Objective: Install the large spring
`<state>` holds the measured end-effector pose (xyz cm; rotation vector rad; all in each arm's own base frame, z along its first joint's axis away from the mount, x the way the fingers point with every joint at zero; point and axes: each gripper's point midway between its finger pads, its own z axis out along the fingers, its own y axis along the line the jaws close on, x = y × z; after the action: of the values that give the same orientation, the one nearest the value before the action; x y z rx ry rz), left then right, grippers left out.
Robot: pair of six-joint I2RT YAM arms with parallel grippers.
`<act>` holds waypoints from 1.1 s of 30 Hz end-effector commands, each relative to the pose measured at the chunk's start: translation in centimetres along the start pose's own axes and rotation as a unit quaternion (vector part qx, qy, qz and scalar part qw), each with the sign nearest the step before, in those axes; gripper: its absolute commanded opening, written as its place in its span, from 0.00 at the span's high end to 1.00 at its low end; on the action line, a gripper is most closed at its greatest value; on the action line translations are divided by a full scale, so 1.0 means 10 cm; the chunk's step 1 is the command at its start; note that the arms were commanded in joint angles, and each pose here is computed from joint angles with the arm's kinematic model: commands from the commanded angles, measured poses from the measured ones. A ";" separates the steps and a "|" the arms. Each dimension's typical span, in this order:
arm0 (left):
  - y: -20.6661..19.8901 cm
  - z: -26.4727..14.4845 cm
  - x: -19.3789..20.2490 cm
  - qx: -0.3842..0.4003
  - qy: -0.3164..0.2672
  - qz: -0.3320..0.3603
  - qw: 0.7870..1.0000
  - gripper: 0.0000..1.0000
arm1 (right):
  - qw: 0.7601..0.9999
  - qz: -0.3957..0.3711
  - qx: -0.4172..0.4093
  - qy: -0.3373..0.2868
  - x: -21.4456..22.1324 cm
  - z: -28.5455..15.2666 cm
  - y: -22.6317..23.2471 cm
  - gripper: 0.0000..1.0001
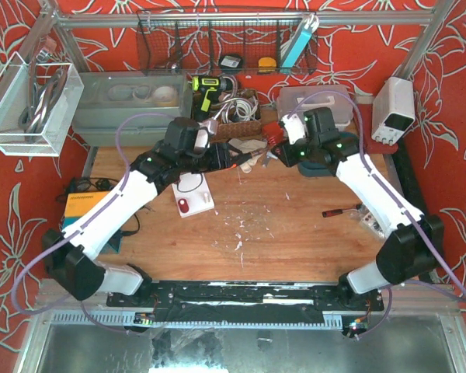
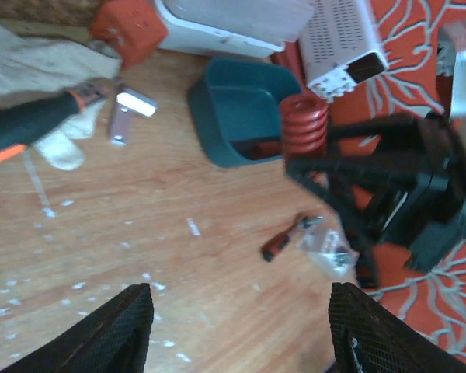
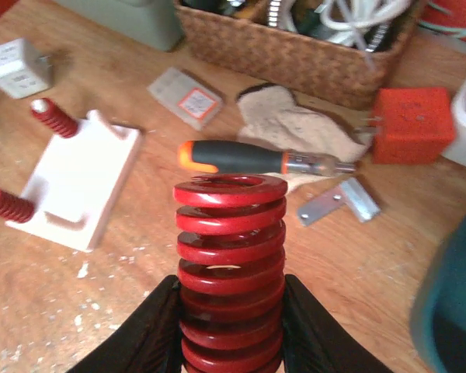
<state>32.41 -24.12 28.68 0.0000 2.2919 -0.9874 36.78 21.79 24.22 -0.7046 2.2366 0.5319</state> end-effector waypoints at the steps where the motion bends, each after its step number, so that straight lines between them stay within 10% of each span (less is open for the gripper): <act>1: -0.27 0.13 -0.07 0.081 0.041 -0.061 0.994 0.37 | 0.996 -0.049 -0.055 -0.045 -0.09 -0.10 0.55 1.00; 7: -0.46 0.12 -0.23 0.122 0.059 -0.081 0.988 0.35 | 0.984 -0.083 -0.050 -0.152 -0.09 -0.47 0.87 1.00; 33: -0.73 0.37 0.23 0.190 0.182 -0.097 0.960 0.44 | 0.982 -0.120 -0.072 -0.129 0.04 -0.50 1.08 1.00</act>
<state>31.60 -32.09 29.37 0.0842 2.4319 -1.5941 26.92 26.76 27.23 -0.9120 1.9253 0.6387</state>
